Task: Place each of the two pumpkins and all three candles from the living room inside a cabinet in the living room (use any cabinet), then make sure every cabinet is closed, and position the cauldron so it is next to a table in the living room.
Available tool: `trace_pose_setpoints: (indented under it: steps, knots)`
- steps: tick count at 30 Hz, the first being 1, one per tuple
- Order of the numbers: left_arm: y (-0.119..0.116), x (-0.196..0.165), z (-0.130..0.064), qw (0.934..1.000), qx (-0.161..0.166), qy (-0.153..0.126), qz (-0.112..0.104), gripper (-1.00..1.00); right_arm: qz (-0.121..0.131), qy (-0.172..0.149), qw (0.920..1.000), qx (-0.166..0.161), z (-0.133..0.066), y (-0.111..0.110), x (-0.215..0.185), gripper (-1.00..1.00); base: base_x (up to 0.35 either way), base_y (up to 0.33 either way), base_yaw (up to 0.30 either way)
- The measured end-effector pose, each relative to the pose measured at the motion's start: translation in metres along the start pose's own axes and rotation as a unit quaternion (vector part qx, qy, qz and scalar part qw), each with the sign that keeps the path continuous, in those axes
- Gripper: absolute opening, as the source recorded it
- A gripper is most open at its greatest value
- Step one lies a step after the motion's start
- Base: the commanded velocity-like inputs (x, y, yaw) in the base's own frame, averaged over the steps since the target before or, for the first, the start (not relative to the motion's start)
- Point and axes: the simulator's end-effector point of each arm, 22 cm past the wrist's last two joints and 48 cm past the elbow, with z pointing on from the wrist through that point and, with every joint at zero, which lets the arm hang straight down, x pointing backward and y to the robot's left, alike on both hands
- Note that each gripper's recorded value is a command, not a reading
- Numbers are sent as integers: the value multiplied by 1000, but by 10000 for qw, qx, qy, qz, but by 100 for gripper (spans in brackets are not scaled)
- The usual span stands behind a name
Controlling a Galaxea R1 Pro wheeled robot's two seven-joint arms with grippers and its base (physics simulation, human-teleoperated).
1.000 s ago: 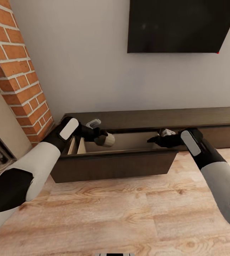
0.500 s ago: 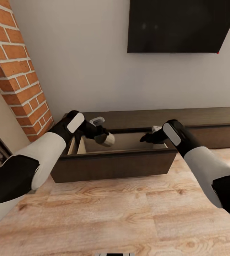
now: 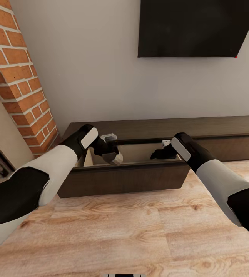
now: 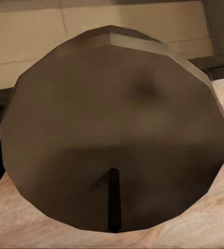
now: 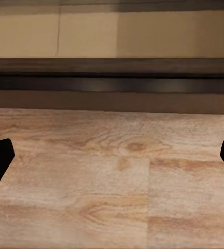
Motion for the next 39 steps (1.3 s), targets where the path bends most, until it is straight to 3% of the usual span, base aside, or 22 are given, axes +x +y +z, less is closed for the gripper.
trace_pose_setpoints:
  steps: [9, 13, 30, 39]
  knots:
    - [-7, 8, 7, 9998, -114, 84, 114, -100, -17, 3, 10000, -11, 1, 2, 2, 100, 78, 0, 0]
    - [-1, 8, 7, 9995, -284, 84, 124, -100, -15, 23, 10000, -14, 2, 2, 4, 100, 306, 0, 0]
    - [3, 7, 7, 9993, -353, 30, 106, -100, -16, 67, 10000, -22, 5, 3, 9, 100, 331, -2, 1]
    - [6, 18, 17, 9992, -368, 129, 91, -100, -7, 135, 9999, -32, 10, 5, 15, 100, 51, -5, 184]
